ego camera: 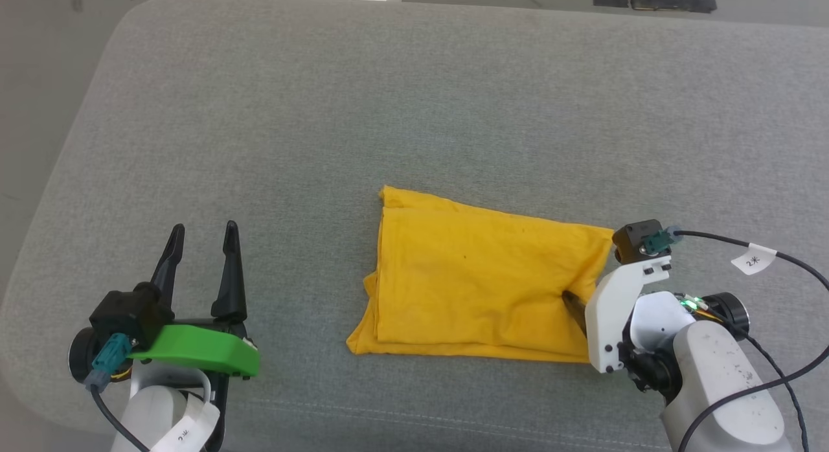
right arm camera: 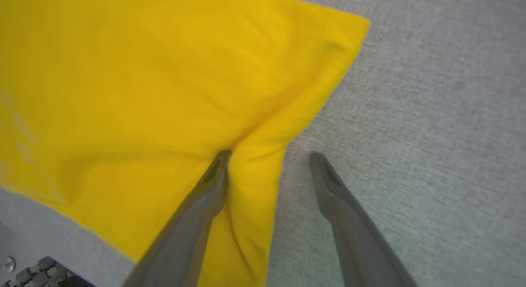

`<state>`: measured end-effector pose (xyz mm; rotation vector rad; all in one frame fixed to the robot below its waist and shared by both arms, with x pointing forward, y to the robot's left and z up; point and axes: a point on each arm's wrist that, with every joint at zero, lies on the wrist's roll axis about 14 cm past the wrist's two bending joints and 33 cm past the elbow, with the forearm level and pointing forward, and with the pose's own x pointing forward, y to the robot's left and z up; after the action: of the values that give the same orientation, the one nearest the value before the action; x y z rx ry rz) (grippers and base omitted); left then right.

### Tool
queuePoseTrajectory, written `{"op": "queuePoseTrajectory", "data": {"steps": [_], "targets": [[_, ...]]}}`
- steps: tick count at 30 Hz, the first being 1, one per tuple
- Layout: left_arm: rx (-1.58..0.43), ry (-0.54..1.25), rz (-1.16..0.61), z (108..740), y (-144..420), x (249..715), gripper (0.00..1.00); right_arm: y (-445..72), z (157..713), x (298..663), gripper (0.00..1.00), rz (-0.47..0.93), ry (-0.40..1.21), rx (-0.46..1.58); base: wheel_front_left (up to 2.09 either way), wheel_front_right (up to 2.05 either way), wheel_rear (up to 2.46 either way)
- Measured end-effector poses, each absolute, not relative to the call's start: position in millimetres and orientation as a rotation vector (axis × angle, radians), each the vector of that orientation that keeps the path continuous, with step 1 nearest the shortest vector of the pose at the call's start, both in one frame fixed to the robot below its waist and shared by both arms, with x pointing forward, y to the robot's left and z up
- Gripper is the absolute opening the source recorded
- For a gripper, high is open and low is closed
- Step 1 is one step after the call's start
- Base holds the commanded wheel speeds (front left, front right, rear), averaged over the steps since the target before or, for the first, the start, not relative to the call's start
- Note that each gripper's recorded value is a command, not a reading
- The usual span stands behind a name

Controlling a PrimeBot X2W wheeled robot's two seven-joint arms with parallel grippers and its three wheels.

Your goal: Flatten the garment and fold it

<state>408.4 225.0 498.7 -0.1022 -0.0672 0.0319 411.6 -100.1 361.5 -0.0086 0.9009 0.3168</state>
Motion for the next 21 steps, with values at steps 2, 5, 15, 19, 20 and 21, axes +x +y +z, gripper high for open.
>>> {"op": "queuePoseTrajectory", "data": {"steps": [2,5,15,19,20,21], "targets": [[-0.101,-0.064,0.040,498,228,407,1.00,-98,361,413,0.00,0.322,0.905,-0.013,0.00,0.00,0.00],[-0.106,-0.067,0.053,499,232,403,1.00,-91,367,416,0.00,0.338,0.884,-0.012,0.00,0.00,0.00],[-0.126,-0.083,-0.007,503,210,413,1.00,-113,397,410,0.00,0.310,0.854,-0.125,0.00,0.00,0.00],[-0.146,-0.085,-0.104,504,175,427,1.00,-172,409,405,0.00,0.184,0.870,-0.172,0.00,0.00,0.00],[-0.149,-0.083,-0.129,503,166,430,1.00,-186,411,402,0.00,0.153,0.874,-0.176,0.00,0.00,0.00],[-0.153,-0.080,-0.156,501,156,434,1.00,-201,414,399,0.00,0.115,0.876,-0.172,0.00,0.00,0.00]]}}
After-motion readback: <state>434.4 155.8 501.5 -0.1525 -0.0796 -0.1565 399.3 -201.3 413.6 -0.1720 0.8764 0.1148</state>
